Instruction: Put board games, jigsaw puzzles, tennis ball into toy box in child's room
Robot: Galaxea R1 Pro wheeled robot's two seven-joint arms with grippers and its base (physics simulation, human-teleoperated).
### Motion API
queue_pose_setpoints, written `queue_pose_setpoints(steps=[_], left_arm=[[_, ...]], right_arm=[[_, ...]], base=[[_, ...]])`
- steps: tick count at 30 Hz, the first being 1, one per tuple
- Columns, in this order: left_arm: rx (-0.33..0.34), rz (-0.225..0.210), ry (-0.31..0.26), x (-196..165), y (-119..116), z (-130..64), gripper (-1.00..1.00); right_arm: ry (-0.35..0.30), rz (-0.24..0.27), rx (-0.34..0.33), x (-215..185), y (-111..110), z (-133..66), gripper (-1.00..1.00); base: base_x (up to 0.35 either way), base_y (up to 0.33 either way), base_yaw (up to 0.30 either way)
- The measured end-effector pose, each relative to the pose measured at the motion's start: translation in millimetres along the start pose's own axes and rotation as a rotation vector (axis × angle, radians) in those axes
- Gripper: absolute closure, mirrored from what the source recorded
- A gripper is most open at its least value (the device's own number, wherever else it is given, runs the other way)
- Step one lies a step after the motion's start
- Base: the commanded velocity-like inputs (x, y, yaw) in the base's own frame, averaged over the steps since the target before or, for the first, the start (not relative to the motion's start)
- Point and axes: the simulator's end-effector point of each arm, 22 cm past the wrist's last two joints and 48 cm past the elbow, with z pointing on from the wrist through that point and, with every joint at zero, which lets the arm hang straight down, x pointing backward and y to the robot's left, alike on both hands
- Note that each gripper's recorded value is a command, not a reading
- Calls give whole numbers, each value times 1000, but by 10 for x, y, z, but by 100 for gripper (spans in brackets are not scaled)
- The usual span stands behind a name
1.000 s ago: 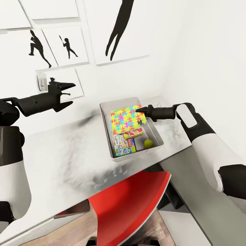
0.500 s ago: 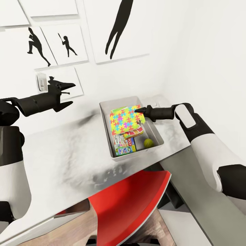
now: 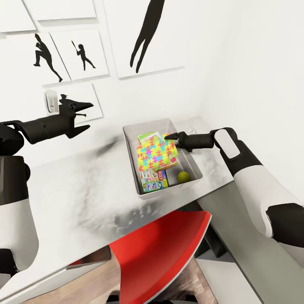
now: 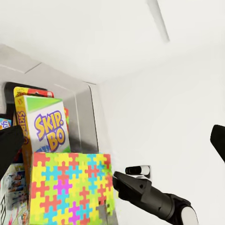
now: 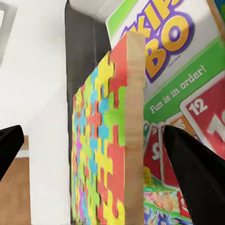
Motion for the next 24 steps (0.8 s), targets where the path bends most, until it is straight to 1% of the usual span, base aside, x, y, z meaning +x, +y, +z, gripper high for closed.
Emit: queue_pose_setpoints(steps=[18, 21, 23, 24], left_arm=[[1, 0, -1, -4, -3, -1, -100], [0, 0, -1, -3, -1, -1, -100], [-1, 0, -1, -3, 0, -1, -100], [-1, 0, -1, -3, 1, 0, -100]], right_arm=[[-4, -2, 10, -20, -9, -7, -100], [-14, -17, 2, -61, 49, -32, -100], [-28, -41, -9, -114, 138, -70, -100], [-28, -42, -8, -114, 136, -70, -100]], base=[[0, 0, 0], [0, 0, 0], [0, 0, 0], [0, 0, 0]])
